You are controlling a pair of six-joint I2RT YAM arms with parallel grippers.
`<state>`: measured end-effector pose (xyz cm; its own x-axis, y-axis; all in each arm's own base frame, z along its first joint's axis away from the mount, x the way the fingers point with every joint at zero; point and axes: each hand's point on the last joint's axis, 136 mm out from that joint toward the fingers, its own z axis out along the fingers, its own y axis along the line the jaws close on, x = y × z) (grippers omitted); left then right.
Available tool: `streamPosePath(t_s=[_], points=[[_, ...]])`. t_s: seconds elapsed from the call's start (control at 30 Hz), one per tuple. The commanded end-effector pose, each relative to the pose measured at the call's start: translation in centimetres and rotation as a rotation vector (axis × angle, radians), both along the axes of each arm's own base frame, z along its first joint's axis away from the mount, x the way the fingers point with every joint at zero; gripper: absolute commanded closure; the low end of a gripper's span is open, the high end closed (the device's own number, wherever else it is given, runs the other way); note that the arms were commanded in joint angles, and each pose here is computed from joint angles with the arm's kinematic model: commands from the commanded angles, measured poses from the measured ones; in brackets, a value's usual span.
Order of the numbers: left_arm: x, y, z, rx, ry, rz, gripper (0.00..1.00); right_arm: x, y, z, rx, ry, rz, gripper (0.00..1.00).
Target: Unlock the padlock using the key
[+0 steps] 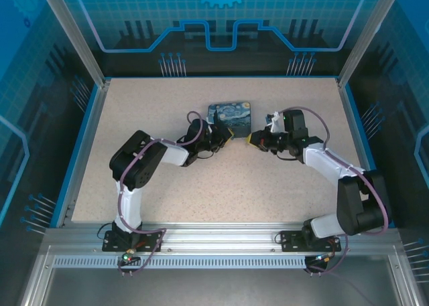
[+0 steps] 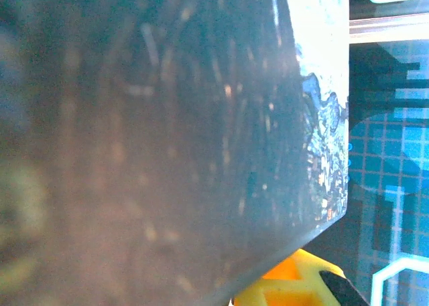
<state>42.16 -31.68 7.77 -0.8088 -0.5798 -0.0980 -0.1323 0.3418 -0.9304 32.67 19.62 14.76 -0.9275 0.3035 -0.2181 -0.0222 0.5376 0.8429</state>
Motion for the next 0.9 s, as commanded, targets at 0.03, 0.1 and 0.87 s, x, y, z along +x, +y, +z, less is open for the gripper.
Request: streamPosePath(t_s=[0.03,0.1,0.87], points=[[0.0,-0.6,4.8,-0.152,-0.058,-0.007,1.0,-0.6,0.4,0.2,0.098,0.015,-0.01,1.0],[-0.2,-0.4,5.2,-0.171,-0.057,-0.004,1.0,-0.6,0.5,-0.4,0.118,0.031,-0.02,1.0],[-2.8,-0.2,9.8,-0.318,-0.091,-0.051,1.0,0.2,1.9,-1.7,0.261,0.106,-0.111,1.0]])
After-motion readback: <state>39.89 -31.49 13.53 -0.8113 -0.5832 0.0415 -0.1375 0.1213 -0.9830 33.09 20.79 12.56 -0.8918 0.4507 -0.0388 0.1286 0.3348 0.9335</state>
